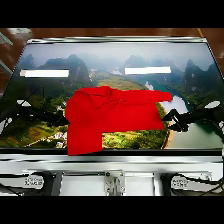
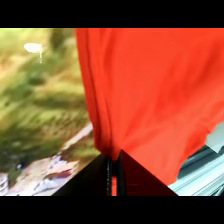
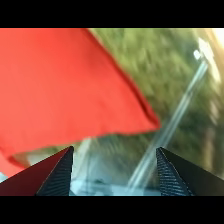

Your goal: Fold the shirts.

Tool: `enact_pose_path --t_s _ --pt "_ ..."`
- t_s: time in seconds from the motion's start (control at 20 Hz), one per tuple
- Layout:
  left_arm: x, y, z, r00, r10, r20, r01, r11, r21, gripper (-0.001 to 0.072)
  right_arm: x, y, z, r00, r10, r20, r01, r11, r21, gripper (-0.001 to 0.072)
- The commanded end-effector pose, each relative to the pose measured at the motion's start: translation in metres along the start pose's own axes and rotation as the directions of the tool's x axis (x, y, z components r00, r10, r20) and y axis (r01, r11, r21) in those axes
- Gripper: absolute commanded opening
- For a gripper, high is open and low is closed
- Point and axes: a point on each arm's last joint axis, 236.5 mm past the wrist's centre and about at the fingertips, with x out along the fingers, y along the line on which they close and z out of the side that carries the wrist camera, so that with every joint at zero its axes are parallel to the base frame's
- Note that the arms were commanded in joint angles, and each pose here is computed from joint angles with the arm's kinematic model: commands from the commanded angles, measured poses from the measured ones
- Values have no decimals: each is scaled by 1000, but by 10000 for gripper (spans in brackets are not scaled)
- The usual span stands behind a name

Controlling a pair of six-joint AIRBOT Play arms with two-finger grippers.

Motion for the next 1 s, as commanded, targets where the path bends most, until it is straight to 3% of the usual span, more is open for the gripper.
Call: enact_pose_path --t_s 0.0,0.3,0.35,0.4,0.45,0.5,0.65,0.75,0.85,0.95 --pt "-17 -16 2 999 -3 47 1 999 51 39 19 -6 17 999 14 36 -16 998 53 624" --pt "-23 -21 4 998 -2 69 -2 998 65 39 53 5 14 1000 10 -4 -10 1000 23 616" --pt "-25 -22 5 997 -2 72 -3 998 69 40 56 10 15 1000 9 2 -9 1000 11 548" --pt "-27 -24 9 997 -1 81 -5 997 76 40 59 15 15 1000 16 4 -16 1000 10 360" --pt "-31 -27 14 996 -1 95 -7 996 86 40 60 20 15 999 33 4 -33 999 14 234" --pt "-37 -31 20 994 -2 109 -9 995 101 39 59 29 13 998 64 -2 -64 998 2 62" --pt "-76 -62 49 977 -9 214 -35 979 202 37 30 73 13 985 174 -5 -172 967 -189 57" --pt "-137 -117 70 927 -40 372 -88 944 319 37 -31 121 29 965 228 129 -167 915 -367 56" --pt "-228 -206 69 812 -131 569 -207 847 489 37 -125 190 34 886 333 323 -109 826 -553 56" --pt "-342 -302 35 582 -295 758 -380 725 574 38 -256 271 2 682 507 526 35 697 -717 56"
